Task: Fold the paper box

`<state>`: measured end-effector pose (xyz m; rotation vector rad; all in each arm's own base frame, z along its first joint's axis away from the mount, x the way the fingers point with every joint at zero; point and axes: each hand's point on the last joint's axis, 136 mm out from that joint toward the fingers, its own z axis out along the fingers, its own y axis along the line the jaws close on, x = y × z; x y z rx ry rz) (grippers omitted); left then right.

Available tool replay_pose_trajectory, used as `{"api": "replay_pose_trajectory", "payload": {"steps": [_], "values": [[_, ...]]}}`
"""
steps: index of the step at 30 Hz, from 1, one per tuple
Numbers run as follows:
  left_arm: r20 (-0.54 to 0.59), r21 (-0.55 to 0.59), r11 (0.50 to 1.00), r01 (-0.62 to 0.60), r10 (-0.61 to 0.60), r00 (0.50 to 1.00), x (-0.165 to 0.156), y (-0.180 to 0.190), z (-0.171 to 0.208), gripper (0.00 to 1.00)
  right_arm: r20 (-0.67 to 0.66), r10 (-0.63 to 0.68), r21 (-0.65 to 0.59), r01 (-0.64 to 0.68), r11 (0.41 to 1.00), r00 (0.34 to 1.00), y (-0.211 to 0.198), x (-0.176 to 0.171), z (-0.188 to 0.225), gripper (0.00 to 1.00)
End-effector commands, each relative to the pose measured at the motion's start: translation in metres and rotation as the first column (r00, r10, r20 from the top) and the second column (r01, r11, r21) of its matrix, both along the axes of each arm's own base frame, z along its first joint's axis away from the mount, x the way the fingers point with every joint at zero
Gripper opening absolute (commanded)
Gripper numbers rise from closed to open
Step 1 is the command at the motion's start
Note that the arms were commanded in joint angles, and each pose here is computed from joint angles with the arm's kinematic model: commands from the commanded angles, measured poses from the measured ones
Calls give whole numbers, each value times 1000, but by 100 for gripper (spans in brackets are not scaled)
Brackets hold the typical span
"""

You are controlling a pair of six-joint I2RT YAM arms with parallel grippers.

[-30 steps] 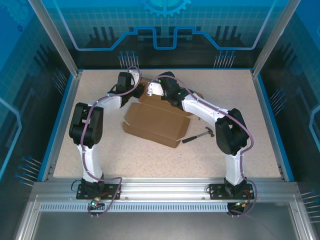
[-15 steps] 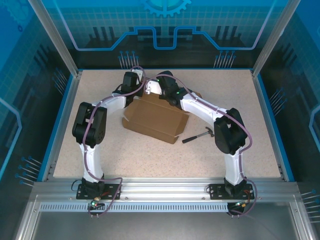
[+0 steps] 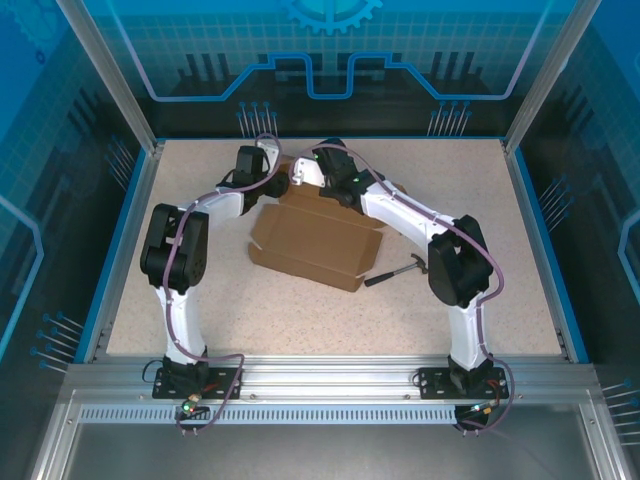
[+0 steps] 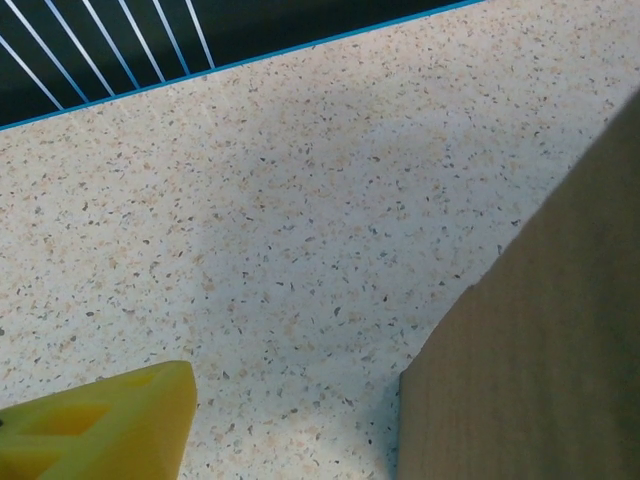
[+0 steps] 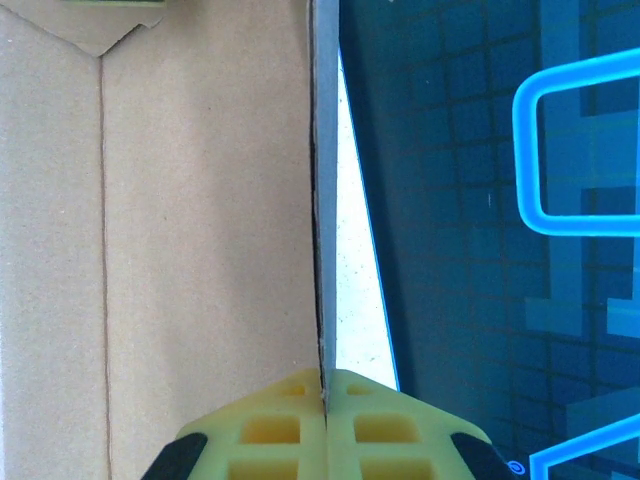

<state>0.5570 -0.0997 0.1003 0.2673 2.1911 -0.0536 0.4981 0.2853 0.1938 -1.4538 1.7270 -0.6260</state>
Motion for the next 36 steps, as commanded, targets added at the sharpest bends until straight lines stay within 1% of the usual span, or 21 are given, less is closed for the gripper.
{"api": "replay_pose_trajectory", "payload": {"steps": [1, 6, 8, 9, 18, 22, 25, 28, 32, 36], "values": [[-81, 43, 999, -33, 37, 996, -8, 19, -25, 73, -50, -25, -5, 25, 1000, 998, -9, 1, -7, 0], [-93, 61, 996, -71, 76, 993, -1, 23, -32, 75, -69, -26, 10, 27, 1000, 997, -8, 0, -8, 0], [-87, 56, 994, -90, 95, 992, 3, 25, -32, 73, -79, -25, 15, 26, 1000, 997, -8, -1, -10, 0], [-85, 48, 994, -96, 100, 991, 5, 24, -32, 71, -84, -26, 17, 27, 999, 996, -8, -2, -11, 0], [-62, 92, 985, -144, 150, 987, 13, 29, -27, 47, -114, -40, 31, 44, 999, 993, -6, -6, -22, 0], [-62, 112, 981, -162, 169, 984, 15, 31, -24, 41, -126, -54, 48, 61, 997, 991, -4, -8, -25, 0], [-65, 113, 980, -163, 172, 983, 15, 31, -24, 39, -128, -66, 54, 74, 996, 990, -4, -8, -27, 0], [-64, 98, 984, -149, 155, 986, 13, 29, -20, 41, -116, -86, 43, 92, 995, 990, -8, -5, -28, 0], [-43, 44, 994, -101, 102, 994, 4, 21, -4, 54, -87, -103, 29, 106, 994, 991, -14, 1, -21, 0], [-23, -30, 999, -26, 25, 999, -6, 13, 15, 65, -61, -102, 15, 103, 995, 993, -14, 6, -15, 0]]}}
